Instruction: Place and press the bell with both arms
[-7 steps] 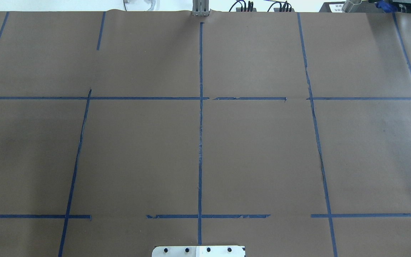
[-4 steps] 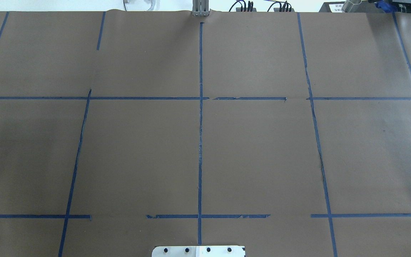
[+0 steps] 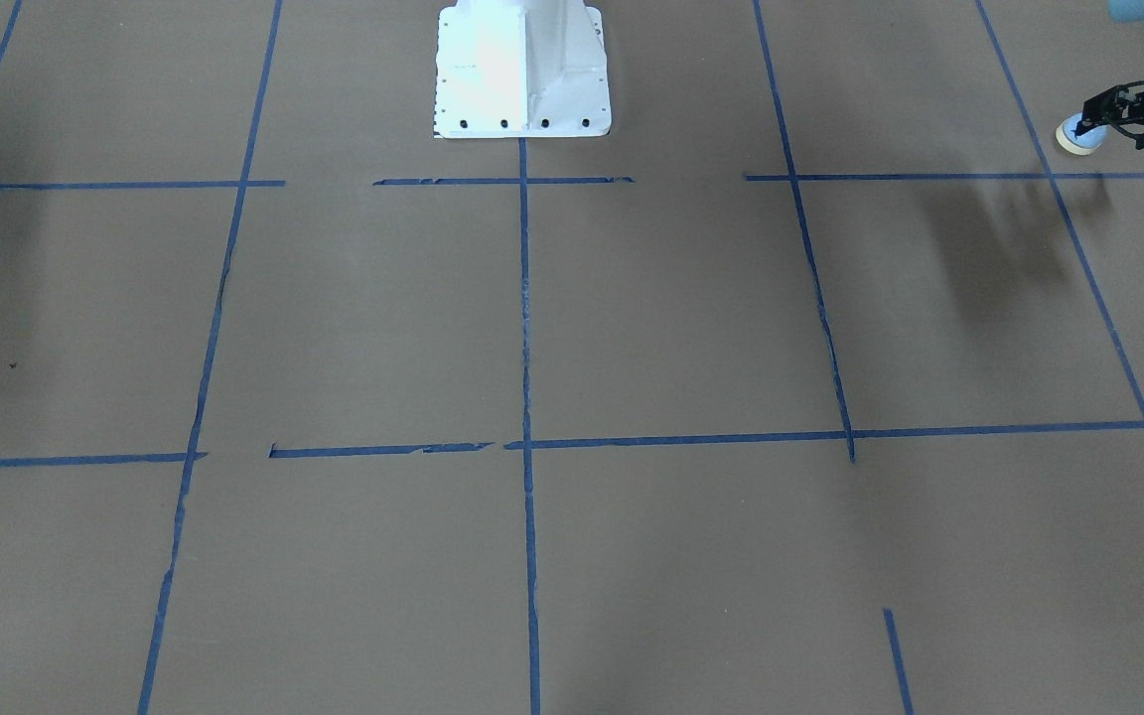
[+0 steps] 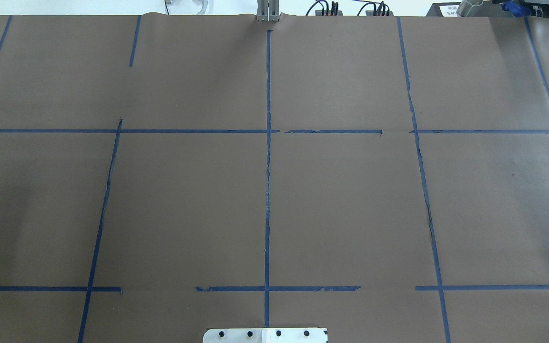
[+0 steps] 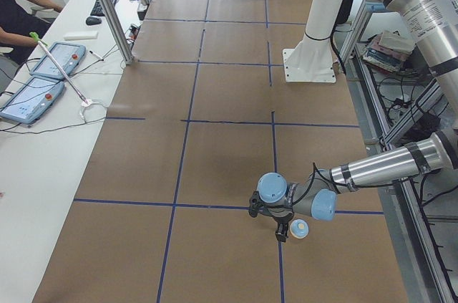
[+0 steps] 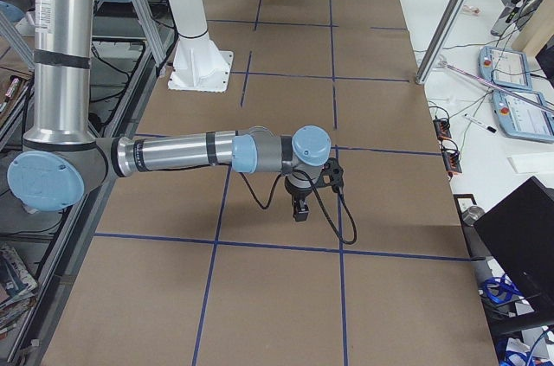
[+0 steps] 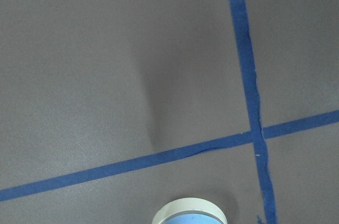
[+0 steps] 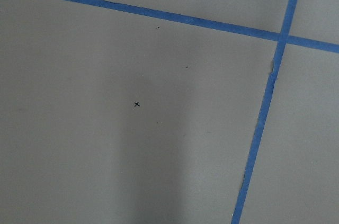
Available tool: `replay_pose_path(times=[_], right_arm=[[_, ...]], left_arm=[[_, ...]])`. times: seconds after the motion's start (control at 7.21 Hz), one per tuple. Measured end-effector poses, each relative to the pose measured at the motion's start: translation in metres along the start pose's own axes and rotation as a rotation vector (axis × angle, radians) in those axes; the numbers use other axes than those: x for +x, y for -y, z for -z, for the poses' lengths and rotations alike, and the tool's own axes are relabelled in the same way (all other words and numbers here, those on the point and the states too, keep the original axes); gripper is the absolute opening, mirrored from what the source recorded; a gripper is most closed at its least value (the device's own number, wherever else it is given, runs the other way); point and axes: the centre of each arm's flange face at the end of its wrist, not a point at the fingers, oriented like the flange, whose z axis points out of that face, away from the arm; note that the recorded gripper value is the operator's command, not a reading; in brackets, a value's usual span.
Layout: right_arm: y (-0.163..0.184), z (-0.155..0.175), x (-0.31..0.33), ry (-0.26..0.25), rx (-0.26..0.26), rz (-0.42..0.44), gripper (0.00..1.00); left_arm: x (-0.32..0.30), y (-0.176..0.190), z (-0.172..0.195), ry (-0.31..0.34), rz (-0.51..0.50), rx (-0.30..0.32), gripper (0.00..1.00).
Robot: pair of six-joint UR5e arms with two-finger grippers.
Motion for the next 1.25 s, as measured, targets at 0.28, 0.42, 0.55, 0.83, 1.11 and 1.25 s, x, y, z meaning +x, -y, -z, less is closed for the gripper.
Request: replay_pose_path(times=[0.28,0.42,0.55,0.83,1.11,1.25], right_arm=[[0.000,-0.001,-0.001,0.000,-0.001,0.003,1.00],[0.000,-0.001,-0.002,0.000,-0.002,0.004,1.00],[0.000,-0.001,-0.002,0.000,-0.002,0.005,1.00],[0.001,-0.001,-0.002,0.001,-0.002,0.006,1.00],[0.001,-0.001,-0.003,0.001,-0.002,0.006,1.00],[0.001,-0.001,-0.003,0.001,-0.002,0.006,1.00]], left_arm=[[0.002,-0.002,-0.012,-0.001,-0.020,-0.041,1.00],[0.001,-0.004,-0.017,0.000,-0.024,-0.055,1.00],[0.001,-0.004,-0.020,0.000,-0.031,-0.069,1.00],[0.006,0.000,-0.028,0.001,-0.054,-0.096,1.00],[0.002,-0.002,-0.035,0.005,-0.057,-0.116,0.94],[0.001,-0.002,-0.037,0.007,-0.056,-0.119,0.93]])
